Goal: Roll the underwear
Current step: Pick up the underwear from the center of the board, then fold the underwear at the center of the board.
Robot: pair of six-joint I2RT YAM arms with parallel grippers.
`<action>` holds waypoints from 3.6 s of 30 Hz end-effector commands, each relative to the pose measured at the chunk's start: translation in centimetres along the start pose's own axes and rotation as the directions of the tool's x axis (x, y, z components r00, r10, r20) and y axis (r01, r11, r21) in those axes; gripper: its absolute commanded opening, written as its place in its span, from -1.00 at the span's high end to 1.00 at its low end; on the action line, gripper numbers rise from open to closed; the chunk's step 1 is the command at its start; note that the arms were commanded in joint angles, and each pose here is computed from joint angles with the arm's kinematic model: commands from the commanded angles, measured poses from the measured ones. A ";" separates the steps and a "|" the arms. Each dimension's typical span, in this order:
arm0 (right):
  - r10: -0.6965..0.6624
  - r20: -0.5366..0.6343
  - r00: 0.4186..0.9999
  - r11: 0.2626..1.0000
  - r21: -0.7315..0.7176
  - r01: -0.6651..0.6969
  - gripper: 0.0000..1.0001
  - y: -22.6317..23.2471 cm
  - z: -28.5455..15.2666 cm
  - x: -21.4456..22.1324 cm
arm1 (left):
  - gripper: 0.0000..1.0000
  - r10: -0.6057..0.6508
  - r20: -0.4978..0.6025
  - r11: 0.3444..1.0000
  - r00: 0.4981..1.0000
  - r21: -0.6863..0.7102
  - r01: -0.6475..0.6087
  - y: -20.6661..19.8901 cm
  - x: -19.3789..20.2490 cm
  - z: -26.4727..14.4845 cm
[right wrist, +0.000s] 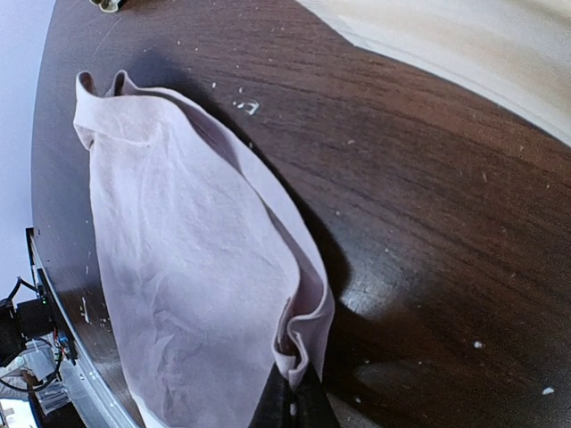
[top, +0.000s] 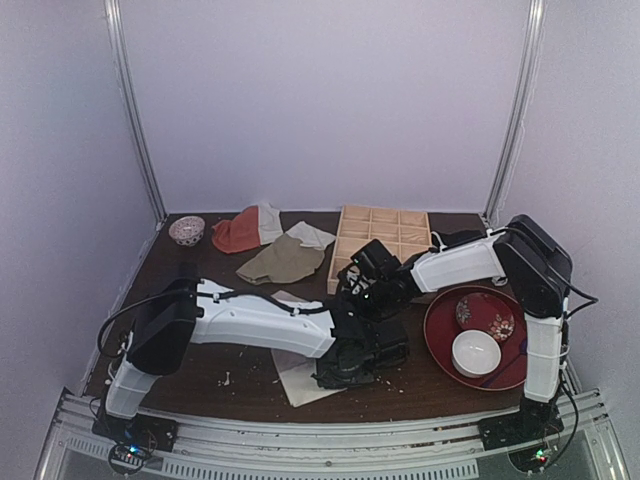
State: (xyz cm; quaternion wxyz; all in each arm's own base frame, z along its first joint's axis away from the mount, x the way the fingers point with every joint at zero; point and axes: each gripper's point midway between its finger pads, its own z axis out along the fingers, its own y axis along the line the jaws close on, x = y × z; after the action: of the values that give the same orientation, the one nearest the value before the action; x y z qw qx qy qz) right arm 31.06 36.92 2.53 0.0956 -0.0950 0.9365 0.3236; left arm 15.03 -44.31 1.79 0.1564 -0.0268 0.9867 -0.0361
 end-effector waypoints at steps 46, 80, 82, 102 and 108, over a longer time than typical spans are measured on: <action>-0.177 -0.035 0.984 0.968 0.174 0.181 1.00 10.7 2.1 -0.9 | 1.00 -0.303 -0.046 0.868 0.952 0.400 0.295 10.5 0.6 -4.5; -0.222 -0.072 0.972 0.965 0.124 0.229 1.00 13.6 5.9 -1.1 | 1.00 -0.392 -0.055 0.840 0.918 0.385 0.382 14.0 1.7 -3.9; -0.224 -0.075 0.972 0.967 0.109 0.231 1.00 13.8 6.2 -1.0 | 1.00 -0.400 -0.057 0.841 0.915 0.373 0.391 14.2 1.8 -3.8; -0.238 -0.071 0.969 0.970 0.035 0.241 1.00 15.6 7.1 -1.3 | 1.00 -0.412 -0.032 0.869 0.911 0.287 0.403 15.4 2.2 -4.2; -0.235 -0.080 0.969 0.970 0.038 0.238 1.00 15.3 7.6 -1.1 | 1.00 -0.411 -0.047 0.868 0.910 0.285 0.407 15.2 2.7 -3.4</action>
State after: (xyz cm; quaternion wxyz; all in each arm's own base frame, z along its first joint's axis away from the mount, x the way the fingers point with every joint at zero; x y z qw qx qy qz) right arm 28.87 53.22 6.30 0.0954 -0.2148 0.9296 0.2839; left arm 11.41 -29.00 4.06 0.1674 -0.2116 0.9389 -0.2137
